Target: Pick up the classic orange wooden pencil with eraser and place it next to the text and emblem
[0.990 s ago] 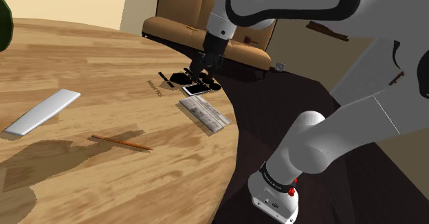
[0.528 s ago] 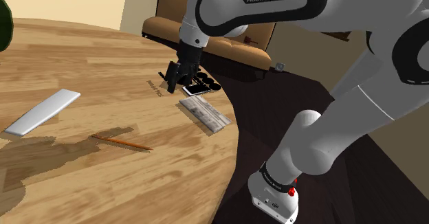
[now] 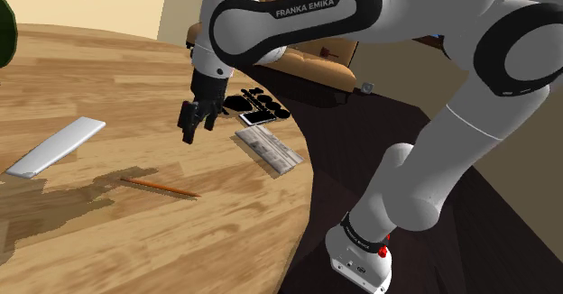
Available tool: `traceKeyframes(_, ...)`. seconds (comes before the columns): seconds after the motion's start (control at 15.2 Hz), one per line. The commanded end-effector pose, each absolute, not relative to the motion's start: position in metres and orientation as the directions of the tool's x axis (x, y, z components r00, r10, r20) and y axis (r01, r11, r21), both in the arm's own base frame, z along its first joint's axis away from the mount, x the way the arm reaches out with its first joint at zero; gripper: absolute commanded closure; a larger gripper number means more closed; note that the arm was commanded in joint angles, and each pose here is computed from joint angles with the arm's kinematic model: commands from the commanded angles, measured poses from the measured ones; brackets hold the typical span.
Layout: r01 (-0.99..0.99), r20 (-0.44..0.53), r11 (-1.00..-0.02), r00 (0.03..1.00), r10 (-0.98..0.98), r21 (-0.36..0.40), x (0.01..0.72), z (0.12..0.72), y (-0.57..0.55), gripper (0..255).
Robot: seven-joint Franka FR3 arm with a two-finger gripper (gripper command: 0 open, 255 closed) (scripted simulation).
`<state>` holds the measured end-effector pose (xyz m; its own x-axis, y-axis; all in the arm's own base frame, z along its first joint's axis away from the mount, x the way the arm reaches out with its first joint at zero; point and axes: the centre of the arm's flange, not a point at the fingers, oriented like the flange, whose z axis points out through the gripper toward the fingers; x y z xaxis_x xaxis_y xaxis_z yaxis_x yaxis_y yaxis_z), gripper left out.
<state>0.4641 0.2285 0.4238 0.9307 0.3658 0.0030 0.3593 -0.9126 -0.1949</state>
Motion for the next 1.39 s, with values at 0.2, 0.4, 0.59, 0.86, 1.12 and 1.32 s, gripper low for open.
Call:
traceKeyframes(0.2, 0.468, 0.011, -0.857, 0.879, 0.477, -0.215, 0.476, 0.397, 0.29, 0)
traceKeyframes(0.4, 0.529, 0.017, -0.818, 0.842, 0.54, -0.225, 0.478, 0.383, 0.327, 0)
traceKeyframes(0.59, 0.55, 0.019, -0.803, 0.828, 0.561, -0.229, 0.478, 0.373, 0.341, 0)
traceKeyframes(0.86, 0.55, 0.019, -0.803, 0.828, 0.561, -0.229, 0.476, 0.352, 0.345, 0)
traceKeyframes(1.12, 0.55, 0.019, -0.803, 0.828, 0.561, -0.229, 0.474, 0.339, 0.347, 0)
traceKeyframes(1.32, 0.55, 0.019, -0.803, 0.828, 0.561, -0.229, 0.474, 0.339, 0.347, 0)
